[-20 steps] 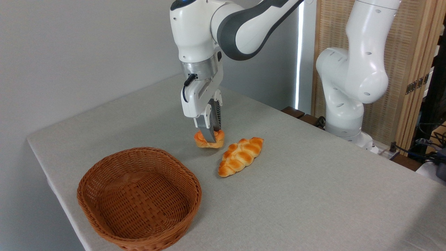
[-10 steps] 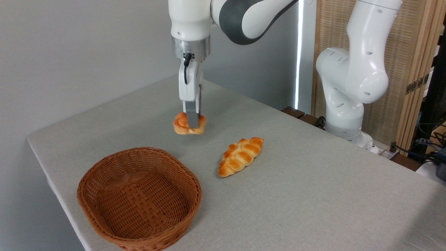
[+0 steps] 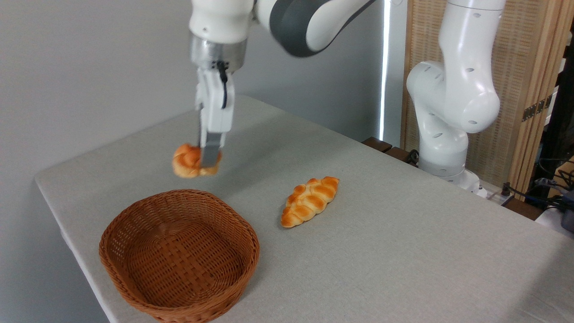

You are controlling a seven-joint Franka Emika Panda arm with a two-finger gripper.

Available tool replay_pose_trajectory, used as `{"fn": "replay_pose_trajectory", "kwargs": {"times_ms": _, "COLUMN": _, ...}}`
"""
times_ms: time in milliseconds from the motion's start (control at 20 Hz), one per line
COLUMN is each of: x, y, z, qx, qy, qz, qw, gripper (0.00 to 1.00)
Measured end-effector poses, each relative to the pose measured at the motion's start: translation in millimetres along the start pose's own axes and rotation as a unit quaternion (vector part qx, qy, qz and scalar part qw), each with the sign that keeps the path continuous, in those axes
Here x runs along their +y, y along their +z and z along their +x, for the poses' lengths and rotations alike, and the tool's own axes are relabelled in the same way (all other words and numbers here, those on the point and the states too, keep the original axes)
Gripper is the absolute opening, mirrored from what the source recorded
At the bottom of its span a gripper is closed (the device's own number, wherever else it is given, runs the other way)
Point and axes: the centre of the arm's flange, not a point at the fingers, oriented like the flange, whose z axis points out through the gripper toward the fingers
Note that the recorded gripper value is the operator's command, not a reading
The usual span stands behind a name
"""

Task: Put bread into the basket
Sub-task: 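Lift the bun and carry it over the wicker basket, then lower the bun into the basket and open the gripper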

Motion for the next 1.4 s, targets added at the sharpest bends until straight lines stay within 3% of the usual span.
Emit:
{"fn": "replay_pose_trajectory", "kwargs": {"times_ms": 150, "x": -21.2, "y": 26.9, "z": 6.2, "qx": 0.005, "qy": -0.055, "qz": 0.032, "qw": 0.998, "gripper": 0.44}}
{"fn": "replay_pose_trajectory", "kwargs": {"times_ms": 300, "x": -31.5, "y": 47.8, "z": 7.6, "qx": 0.001, "qy": -0.074, "qz": 0.04, "qw": 0.9965, "gripper": 0.44}}
{"fn": "replay_pose_trajectory", "kwargs": {"times_ms": 500, "x": -40.5, "y": 70.6, "z": 11.9, "qx": -0.002, "qy": -0.073, "qz": 0.051, "qw": 0.996, "gripper": 0.46}}
{"fn": "replay_pose_trajectory", "kwargs": {"times_ms": 800, "x": -42.4, "y": 112.3, "z": 16.1, "qx": -0.017, "qy": -0.068, "qz": 0.046, "qw": 0.9965, "gripper": 0.62}}
{"fn": "replay_pose_trajectory", "kwargs": {"times_ms": 900, "x": -41.0, "y": 115.6, "z": 19.6, "qx": -0.017, "qy": -0.065, "qz": 0.044, "qw": 0.9968, "gripper": 0.74}}
{"fn": "replay_pose_trajectory", "kwargs": {"times_ms": 1400, "x": -40.3, "y": 115.9, "z": 21.2, "qx": -0.019, "qy": -0.06, "qz": 0.045, "qw": 0.997, "gripper": 0.85}}
